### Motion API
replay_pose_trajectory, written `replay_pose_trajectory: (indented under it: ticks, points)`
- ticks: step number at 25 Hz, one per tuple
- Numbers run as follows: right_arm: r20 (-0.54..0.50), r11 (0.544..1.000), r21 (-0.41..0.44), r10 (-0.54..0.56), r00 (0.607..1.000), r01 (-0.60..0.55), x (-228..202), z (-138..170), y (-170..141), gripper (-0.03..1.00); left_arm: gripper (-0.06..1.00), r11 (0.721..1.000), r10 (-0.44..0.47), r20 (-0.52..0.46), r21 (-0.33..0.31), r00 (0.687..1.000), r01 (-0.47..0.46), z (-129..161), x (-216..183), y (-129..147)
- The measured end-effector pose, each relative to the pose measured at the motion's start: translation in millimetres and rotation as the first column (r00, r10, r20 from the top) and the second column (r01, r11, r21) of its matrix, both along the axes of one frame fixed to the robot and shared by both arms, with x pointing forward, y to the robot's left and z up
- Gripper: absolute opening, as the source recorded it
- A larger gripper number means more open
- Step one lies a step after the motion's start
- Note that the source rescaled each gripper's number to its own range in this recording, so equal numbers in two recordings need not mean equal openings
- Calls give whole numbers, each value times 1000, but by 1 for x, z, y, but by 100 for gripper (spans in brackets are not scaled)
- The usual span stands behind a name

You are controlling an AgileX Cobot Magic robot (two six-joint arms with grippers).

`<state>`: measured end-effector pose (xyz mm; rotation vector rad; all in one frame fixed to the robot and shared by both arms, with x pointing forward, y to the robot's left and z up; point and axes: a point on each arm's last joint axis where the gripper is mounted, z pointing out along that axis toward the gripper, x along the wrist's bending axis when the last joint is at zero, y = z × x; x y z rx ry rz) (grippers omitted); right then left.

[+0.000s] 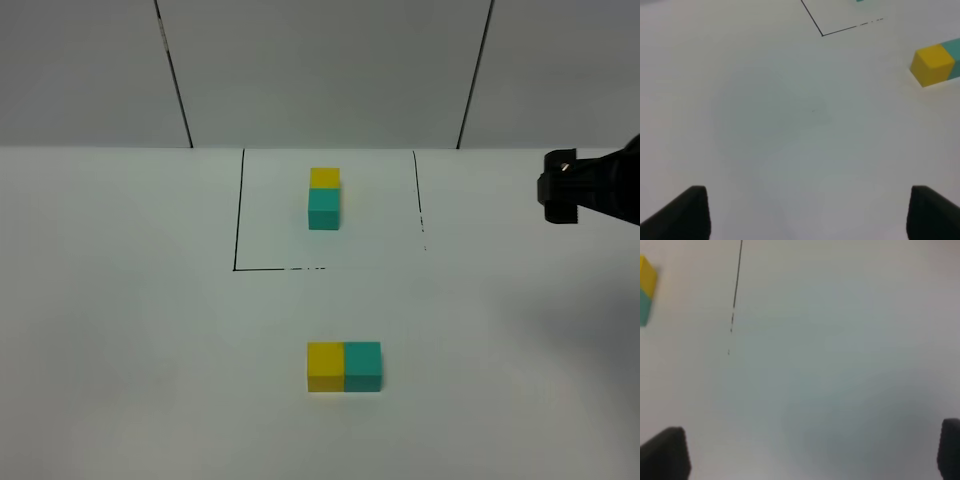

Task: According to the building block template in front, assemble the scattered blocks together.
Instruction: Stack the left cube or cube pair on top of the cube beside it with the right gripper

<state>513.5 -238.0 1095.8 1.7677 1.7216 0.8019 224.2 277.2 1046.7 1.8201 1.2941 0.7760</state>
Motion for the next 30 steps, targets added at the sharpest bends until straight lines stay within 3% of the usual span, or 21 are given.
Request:
replay_pose_trajectory:
  ticks: [4,9,12,14,16,20,26,30]
  points:
    - [52,998,40,-60,997,58,-21,-10,-9,100,72,1000,0,0,0,1000,0,0,0,0]
    - [20,999,-21,-36,999,36,-25,-15,-11,100,72,1000,0,0,0,1000,0,0,0,0]
    - [-33,987,-135,80,996,-84,-18,-4,-6,100,72,1000,0,0,0,1000,0,0,0,0]
    - [-123,950,-220,200,972,-223,-10,4,7,100,72,1000,0,0,0,1000,0,0,0,0]
    - [-222,873,-296,333,917,-389,4,13,25,100,72,1000,0,0,0,1000,0,0,0,0]
    - [-442,641,-359,524,728,-679,32,12,69,100,72,1000,0,0,1,1000,0,0,0,0]
    - [-645,328,-294,625,439,-898,63,-45,141,100,72,1000,0,0,1,1000,0,0,0,0]
    - [-697,168,-213,664,270,-963,60,-83,173,100,72,1000,0,0,1,1000,0,0,0,0]
